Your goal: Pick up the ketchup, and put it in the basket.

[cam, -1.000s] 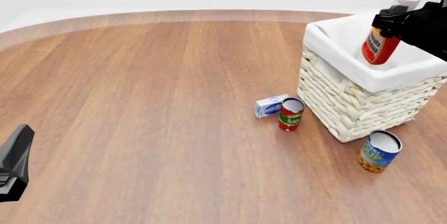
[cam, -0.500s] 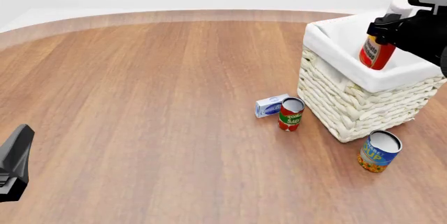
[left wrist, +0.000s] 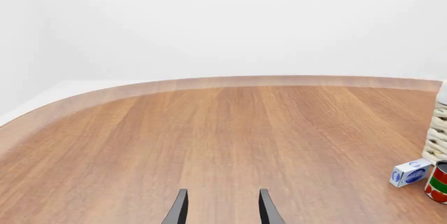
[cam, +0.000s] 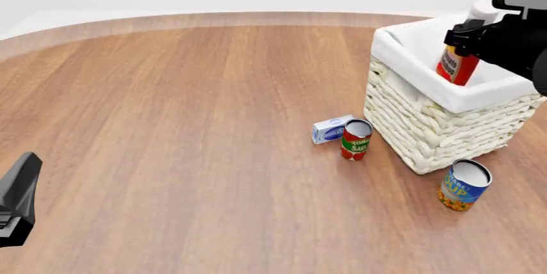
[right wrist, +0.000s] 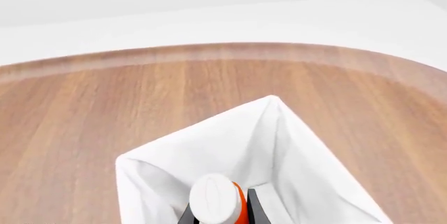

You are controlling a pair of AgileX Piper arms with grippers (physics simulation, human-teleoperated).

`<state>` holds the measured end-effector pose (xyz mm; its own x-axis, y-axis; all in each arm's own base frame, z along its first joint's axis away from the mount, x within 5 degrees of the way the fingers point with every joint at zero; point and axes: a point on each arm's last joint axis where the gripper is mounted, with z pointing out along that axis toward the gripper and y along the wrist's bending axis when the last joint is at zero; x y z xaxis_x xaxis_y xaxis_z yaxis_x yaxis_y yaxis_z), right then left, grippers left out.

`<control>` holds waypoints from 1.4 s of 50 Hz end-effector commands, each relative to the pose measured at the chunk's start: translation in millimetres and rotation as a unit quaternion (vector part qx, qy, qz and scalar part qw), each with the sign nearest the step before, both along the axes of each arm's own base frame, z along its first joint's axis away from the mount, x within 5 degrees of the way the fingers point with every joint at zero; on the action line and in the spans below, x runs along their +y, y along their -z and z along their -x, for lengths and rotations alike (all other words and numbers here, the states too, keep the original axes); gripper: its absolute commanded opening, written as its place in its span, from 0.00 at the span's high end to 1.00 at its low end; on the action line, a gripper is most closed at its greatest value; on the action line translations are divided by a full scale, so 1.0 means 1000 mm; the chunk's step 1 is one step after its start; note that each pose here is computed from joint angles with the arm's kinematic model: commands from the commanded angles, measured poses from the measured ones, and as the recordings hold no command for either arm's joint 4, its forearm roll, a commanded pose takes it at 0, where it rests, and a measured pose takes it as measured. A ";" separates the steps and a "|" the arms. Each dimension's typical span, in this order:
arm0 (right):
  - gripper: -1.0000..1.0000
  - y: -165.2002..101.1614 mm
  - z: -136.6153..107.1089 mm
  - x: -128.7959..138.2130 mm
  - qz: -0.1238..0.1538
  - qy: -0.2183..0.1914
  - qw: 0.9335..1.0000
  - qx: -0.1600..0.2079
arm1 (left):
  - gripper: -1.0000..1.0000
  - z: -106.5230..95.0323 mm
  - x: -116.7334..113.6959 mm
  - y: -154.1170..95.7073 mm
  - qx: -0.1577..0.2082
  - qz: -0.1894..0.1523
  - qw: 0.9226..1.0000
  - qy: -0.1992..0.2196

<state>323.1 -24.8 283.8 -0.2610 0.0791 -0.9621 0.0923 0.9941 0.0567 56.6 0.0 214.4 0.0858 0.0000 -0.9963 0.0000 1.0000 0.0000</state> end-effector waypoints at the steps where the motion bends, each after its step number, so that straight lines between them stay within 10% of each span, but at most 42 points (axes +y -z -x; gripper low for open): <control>1: 1.00 -0.001 -0.003 0.002 -0.006 -0.002 1.000 -0.001 | 0.00 0.000 0.000 0.000 0.000 0.000 1.000 0.000; 39: 1.00 0.007 -0.001 0.005 -0.001 -0.007 1.000 0.010 | 0.00 0.000 0.000 0.000 0.000 0.000 1.000 0.000; 40: 0.00 0.007 -0.001 0.004 -0.001 -0.006 1.000 0.010 | 0.00 0.000 0.000 0.000 0.000 0.000 1.000 0.000; 70: 0.00 -0.001 0.019 0.013 0.005 -0.019 1.000 -0.017 | 0.00 0.000 0.000 0.000 0.000 0.000 1.000 0.000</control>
